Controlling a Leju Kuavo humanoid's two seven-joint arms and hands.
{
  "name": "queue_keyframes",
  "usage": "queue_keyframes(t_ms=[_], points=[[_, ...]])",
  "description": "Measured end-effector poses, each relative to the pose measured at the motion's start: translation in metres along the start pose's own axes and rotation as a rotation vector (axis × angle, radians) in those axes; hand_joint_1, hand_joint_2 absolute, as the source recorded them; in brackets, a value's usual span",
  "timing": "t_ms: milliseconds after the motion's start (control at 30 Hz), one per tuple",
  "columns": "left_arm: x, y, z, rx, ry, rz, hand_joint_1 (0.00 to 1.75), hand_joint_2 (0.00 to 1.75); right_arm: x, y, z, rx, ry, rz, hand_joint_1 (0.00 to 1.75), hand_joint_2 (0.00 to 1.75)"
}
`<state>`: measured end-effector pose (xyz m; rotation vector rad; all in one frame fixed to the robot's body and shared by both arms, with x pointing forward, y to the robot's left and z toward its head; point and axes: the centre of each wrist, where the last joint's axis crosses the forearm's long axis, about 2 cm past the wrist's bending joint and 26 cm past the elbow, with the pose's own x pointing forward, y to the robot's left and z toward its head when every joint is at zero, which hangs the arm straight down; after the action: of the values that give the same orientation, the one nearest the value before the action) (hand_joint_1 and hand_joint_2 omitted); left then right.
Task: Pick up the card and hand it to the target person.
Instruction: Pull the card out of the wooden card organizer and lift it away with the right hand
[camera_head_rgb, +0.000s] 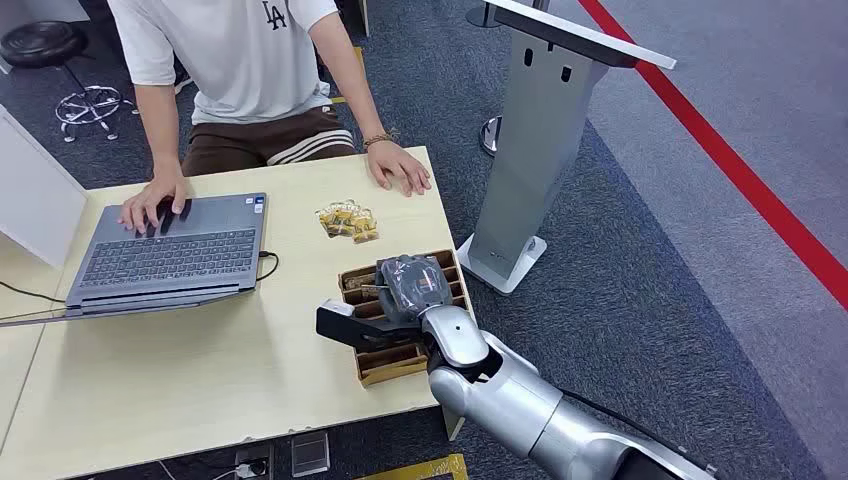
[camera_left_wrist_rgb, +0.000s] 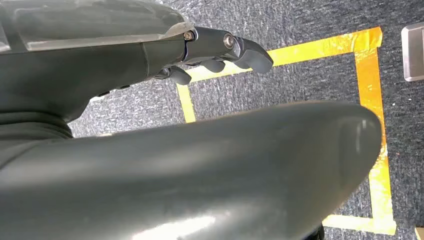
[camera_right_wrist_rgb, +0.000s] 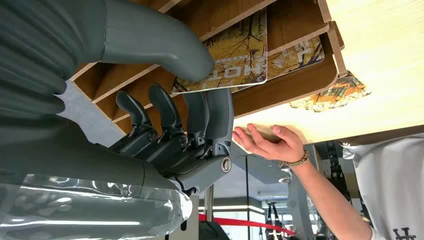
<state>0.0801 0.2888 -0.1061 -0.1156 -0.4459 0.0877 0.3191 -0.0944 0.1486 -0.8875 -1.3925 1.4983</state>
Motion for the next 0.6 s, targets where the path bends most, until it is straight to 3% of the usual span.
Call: queue_keyframes(t_ms=[600], points=[[0.0001, 0.0001, 0.0, 0.003, -0.012, -0.004, 0.0, 0.0, 0.0, 0.0, 0.0, 0.002, -0.003, -0.005, 1.5, 1.75]])
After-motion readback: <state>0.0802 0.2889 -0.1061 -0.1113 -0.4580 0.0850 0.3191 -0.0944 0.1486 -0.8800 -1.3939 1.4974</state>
